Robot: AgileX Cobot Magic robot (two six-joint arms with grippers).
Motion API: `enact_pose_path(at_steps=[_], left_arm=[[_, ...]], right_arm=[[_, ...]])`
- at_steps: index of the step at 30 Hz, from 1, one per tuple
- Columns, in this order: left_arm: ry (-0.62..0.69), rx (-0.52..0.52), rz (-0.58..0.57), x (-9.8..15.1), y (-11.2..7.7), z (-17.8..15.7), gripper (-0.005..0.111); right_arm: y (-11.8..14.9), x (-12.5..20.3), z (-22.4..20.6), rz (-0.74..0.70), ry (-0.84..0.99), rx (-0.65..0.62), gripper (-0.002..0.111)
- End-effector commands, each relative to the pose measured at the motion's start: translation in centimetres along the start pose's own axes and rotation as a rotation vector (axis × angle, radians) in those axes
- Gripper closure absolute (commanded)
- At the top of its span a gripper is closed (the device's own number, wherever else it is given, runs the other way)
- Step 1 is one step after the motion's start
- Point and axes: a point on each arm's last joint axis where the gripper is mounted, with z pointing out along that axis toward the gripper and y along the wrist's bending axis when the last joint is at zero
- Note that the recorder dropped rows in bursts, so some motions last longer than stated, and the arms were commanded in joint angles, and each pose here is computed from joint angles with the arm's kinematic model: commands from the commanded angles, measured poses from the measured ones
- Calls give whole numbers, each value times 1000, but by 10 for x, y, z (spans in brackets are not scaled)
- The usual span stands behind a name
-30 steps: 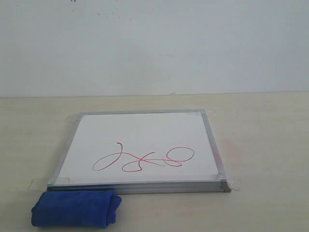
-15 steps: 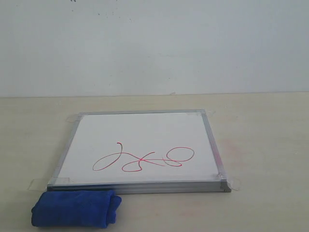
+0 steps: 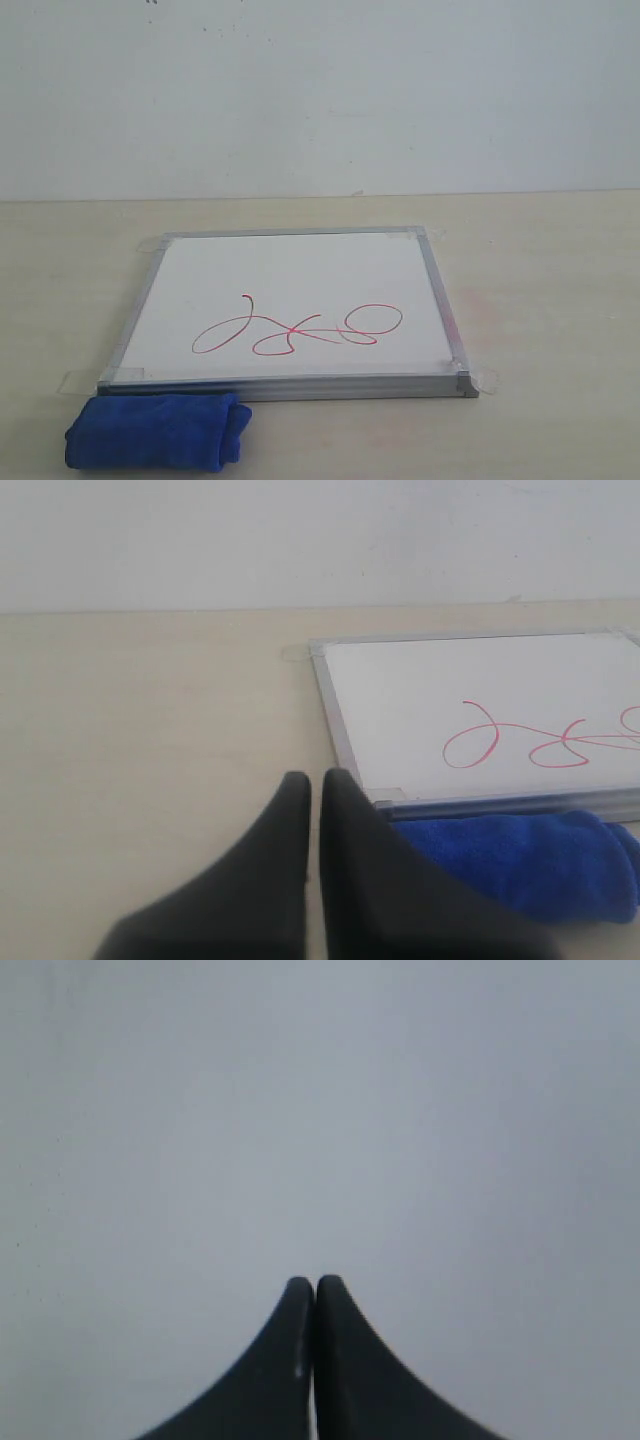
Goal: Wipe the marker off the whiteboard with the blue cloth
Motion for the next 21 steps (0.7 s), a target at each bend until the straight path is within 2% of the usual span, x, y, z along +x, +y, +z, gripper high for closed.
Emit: enact_pose_path(at_steps=[1,3,8,13,21], left_arm=[[2,-2,-9,1,0,0,103],[2,-2,-9,1,0,0,103],[2,-2,-9,1,0,0,103],[2,-2,-9,1,0,0,103],[2,-2,-9,1,0,0,103]], right_arm=[[-1,-1,0,12,-12,7,108],[0,-2,2,29,69,8,108],[5,-32,13,-106,204,-24,108],[8,-43,29,-145,421,-54,108],[8,-53,39,-141,370,-47,108]])
